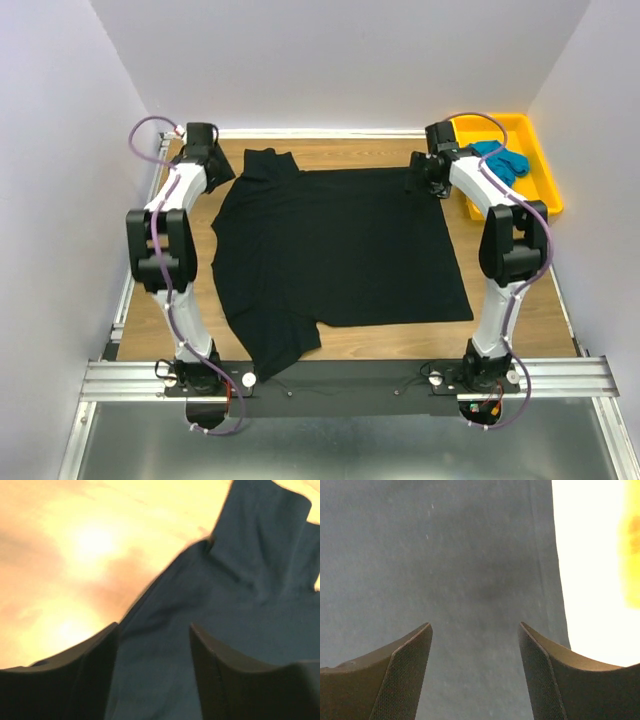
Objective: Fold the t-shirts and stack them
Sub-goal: Flatten the tshirt out, then fold the tshirt
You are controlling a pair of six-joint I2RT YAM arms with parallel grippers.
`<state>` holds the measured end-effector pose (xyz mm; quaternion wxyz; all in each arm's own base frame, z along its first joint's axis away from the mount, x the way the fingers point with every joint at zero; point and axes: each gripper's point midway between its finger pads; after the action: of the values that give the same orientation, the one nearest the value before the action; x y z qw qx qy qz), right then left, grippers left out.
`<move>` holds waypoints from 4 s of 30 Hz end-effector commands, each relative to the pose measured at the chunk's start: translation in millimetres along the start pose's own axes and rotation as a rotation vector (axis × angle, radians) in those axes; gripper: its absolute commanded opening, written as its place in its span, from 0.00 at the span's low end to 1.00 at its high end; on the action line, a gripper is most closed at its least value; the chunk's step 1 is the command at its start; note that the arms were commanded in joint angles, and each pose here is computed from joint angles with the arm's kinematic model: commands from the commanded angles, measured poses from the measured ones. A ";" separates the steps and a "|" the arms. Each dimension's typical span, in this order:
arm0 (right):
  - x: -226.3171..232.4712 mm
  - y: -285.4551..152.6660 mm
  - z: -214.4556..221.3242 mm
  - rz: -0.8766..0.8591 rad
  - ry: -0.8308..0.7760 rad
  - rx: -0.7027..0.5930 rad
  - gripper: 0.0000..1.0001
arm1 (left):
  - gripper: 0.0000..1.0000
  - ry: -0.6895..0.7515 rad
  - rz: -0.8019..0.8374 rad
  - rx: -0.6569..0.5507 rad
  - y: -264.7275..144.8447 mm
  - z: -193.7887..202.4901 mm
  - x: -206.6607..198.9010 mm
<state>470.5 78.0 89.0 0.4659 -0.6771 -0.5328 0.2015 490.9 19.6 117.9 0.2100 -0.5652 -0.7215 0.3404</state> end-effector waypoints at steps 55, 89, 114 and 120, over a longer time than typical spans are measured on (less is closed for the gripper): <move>-6.4 48.7 7.5 0.037 -0.032 0.053 0.74 | 0.59 0.229 -0.107 0.088 117.9 12.3 -19.4; 4.0 108.4 -121.3 -0.030 0.021 -0.196 0.47 | 0.00 0.316 -0.126 0.110 126.4 20.3 -21.1; -5.2 170.8 -101.9 -0.042 -0.055 -0.169 0.44 | 0.00 0.306 -0.107 0.085 127.2 15.5 -25.6; -7.5 170.5 -98.1 -0.038 -0.069 -0.159 0.29 | 0.00 0.300 -0.108 0.082 128.0 13.7 -23.1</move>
<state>647.0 26.6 28.6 0.3728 -0.7093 -0.5821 0.1381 575.8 0.2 31.1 0.3441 -0.5728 -0.6939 0.2684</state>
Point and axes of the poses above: each gripper's point midway between its finger pads, its own y axis out along the fingers, its own x axis along the line the jaws close on, z = x × y, and after that the axes turned 13 degrees about y, right-handed
